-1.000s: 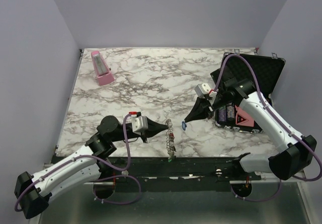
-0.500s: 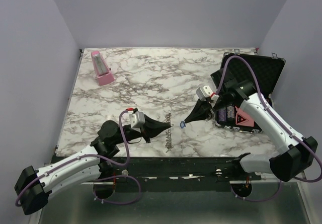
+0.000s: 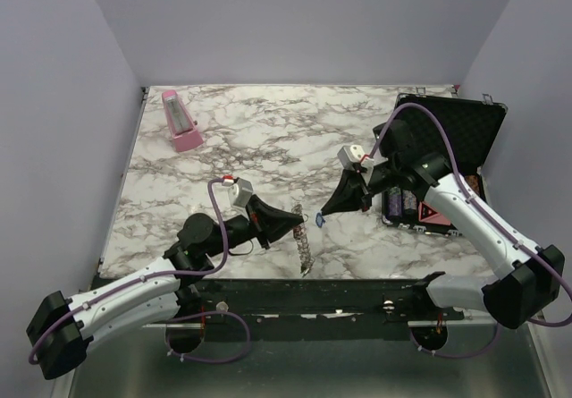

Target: Put the keys on the keyring

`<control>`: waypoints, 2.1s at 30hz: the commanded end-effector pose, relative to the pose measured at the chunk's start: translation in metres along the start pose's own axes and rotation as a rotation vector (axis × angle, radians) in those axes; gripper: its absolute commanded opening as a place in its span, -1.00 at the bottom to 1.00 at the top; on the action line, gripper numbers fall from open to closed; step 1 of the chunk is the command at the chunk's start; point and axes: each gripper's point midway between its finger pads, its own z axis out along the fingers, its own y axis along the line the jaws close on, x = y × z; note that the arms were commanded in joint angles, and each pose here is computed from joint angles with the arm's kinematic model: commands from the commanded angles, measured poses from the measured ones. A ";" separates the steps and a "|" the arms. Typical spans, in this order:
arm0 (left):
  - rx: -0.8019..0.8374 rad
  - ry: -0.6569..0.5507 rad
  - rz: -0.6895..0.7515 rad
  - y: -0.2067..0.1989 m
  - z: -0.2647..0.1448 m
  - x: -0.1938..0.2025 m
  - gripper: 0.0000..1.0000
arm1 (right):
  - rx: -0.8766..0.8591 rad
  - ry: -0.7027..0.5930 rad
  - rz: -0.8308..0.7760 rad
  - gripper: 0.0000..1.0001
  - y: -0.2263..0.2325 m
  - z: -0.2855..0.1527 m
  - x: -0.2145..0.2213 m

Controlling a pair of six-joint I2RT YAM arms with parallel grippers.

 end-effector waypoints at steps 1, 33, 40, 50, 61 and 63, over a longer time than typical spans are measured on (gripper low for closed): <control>-0.038 -0.033 -0.023 -0.003 0.004 -0.021 -1.00 | 0.016 0.001 0.039 -0.99 -0.005 0.006 0.000; -0.027 -0.024 -0.014 0.004 0.007 -0.008 -1.00 | 0.002 -0.004 0.149 -0.99 -0.011 0.020 0.011; -0.022 -0.018 -0.007 0.004 0.005 -0.005 -1.00 | 0.005 -0.003 0.150 -0.99 -0.012 0.020 0.012; -0.009 -0.026 -0.005 0.002 0.007 -0.008 -1.00 | 0.000 -0.016 0.173 -0.99 -0.012 0.022 0.014; 0.000 -0.022 -0.004 0.000 0.010 -0.009 -1.00 | -0.013 -0.021 0.187 -0.99 -0.011 0.025 0.017; 0.003 -0.022 -0.006 0.000 0.010 -0.010 -1.00 | -0.015 -0.021 0.189 -0.99 -0.010 0.026 0.017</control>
